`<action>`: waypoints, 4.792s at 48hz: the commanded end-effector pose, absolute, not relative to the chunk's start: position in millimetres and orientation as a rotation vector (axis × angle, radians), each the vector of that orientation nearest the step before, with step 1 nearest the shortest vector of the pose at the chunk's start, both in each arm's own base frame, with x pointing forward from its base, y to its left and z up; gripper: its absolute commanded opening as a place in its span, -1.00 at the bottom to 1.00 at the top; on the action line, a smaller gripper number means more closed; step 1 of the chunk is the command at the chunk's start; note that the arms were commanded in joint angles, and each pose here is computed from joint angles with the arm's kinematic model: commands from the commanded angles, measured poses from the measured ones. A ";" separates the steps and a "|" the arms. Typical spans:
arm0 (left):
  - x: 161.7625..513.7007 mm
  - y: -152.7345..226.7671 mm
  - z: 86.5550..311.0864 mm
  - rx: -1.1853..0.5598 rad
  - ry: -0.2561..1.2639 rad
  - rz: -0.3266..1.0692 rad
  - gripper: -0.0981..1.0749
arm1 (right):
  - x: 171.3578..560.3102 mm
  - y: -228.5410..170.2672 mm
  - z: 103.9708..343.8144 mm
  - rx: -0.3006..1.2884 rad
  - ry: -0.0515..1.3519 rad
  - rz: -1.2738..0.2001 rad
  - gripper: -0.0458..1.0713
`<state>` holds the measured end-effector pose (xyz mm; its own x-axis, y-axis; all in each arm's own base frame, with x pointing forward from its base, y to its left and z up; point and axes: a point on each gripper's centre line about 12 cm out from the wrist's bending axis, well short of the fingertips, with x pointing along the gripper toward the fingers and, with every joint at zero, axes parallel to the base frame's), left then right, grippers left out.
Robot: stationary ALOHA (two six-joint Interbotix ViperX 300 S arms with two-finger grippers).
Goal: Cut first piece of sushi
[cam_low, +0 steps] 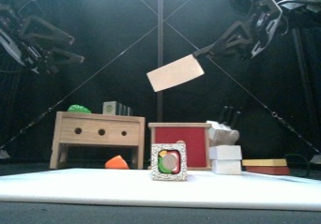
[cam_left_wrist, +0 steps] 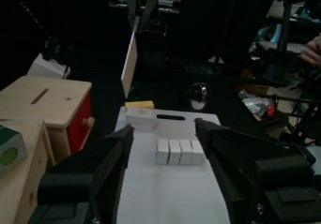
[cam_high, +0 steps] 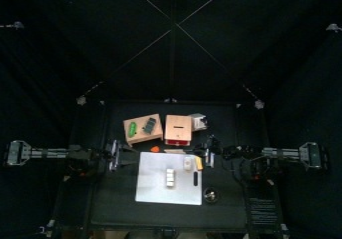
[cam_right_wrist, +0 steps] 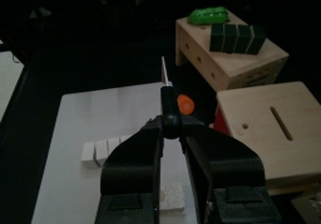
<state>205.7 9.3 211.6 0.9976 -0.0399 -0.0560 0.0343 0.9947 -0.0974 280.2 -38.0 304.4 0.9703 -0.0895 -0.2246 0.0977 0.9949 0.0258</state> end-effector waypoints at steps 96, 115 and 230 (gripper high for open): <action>339.1 11.0 205.9 -0.066 -0.025 -0.060 0.80 | 285.7 -22.4 286.2 0.087 0.147 0.025 0.02; 334.9 9.7 204.9 -0.060 -0.027 -0.069 -0.15 | 295.5 -24.3 268.8 0.121 0.208 0.015 0.02; 353.1 -29.3 99.3 0.055 0.407 -0.169 -0.17 | 347.3 17.3 149.8 0.197 0.835 -0.116 0.01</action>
